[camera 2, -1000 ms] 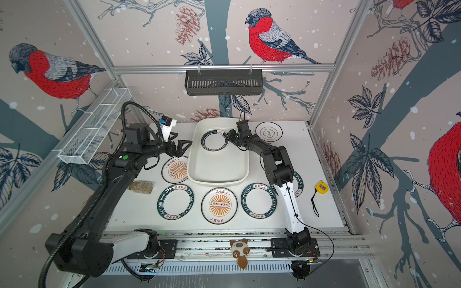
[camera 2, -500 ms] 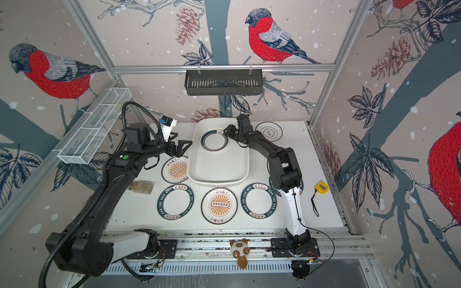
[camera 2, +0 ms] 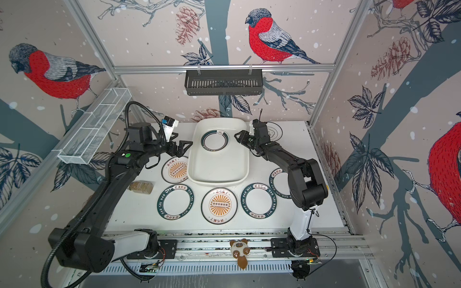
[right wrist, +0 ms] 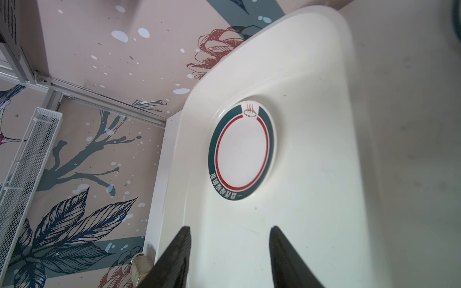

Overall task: Place the plates into the plastic bin on the countertop
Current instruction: Place the plate in the plastic bin.

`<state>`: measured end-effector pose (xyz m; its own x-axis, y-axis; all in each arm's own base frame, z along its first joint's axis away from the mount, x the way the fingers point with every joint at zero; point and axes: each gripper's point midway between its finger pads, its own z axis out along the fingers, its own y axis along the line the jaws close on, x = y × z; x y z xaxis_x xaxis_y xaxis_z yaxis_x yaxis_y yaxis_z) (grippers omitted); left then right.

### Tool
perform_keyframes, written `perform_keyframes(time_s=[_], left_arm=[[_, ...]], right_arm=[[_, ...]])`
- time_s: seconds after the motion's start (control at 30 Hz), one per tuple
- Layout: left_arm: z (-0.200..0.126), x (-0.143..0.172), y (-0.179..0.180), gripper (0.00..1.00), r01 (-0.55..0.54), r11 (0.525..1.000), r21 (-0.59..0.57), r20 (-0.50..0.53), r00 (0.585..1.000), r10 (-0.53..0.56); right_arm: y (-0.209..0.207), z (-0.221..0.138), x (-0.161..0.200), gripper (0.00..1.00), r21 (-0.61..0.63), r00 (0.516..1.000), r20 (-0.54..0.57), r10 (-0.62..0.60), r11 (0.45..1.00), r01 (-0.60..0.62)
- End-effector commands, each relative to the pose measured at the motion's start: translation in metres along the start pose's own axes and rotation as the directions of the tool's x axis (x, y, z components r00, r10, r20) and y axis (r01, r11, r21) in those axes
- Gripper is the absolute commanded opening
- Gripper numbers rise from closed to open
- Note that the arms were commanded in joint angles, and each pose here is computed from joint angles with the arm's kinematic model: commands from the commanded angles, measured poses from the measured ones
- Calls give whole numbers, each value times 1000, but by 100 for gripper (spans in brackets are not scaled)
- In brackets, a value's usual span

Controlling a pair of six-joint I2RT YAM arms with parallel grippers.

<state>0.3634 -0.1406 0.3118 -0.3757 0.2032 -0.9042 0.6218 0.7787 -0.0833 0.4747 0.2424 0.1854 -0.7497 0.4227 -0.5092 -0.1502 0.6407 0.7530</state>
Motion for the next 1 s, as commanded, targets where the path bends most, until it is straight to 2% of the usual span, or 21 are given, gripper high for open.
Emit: perform_keyframes(time_s=[0.0, 0.13, 0.37, 0.63, 0.97], left_arm=[[4, 5, 2, 96, -16, 1000, -1, -19, 1000, 16], [7, 8, 3, 96, -10, 1000, -3, -23, 1000, 10], [11, 8, 4, 97, 16, 1000, 10, -22, 1000, -16], [14, 11, -3, 97, 33, 998, 56, -28, 999, -32], [15, 14, -7, 96, 29, 996, 85, -42, 999, -26]], right_arm=[[1, -27, -25, 52, -58, 995, 104, 3, 998, 3], [-38, -55, -43, 52, -24, 984, 164, 64, 998, -61], [-116, -84, -71, 53, 81, 959, 242, 150, 981, -174], [-191, -92, -93, 52, 196, 938, 295, 180, 950, -244], [-240, -66, -104, 52, 247, 938, 282, 203, 929, -276]])
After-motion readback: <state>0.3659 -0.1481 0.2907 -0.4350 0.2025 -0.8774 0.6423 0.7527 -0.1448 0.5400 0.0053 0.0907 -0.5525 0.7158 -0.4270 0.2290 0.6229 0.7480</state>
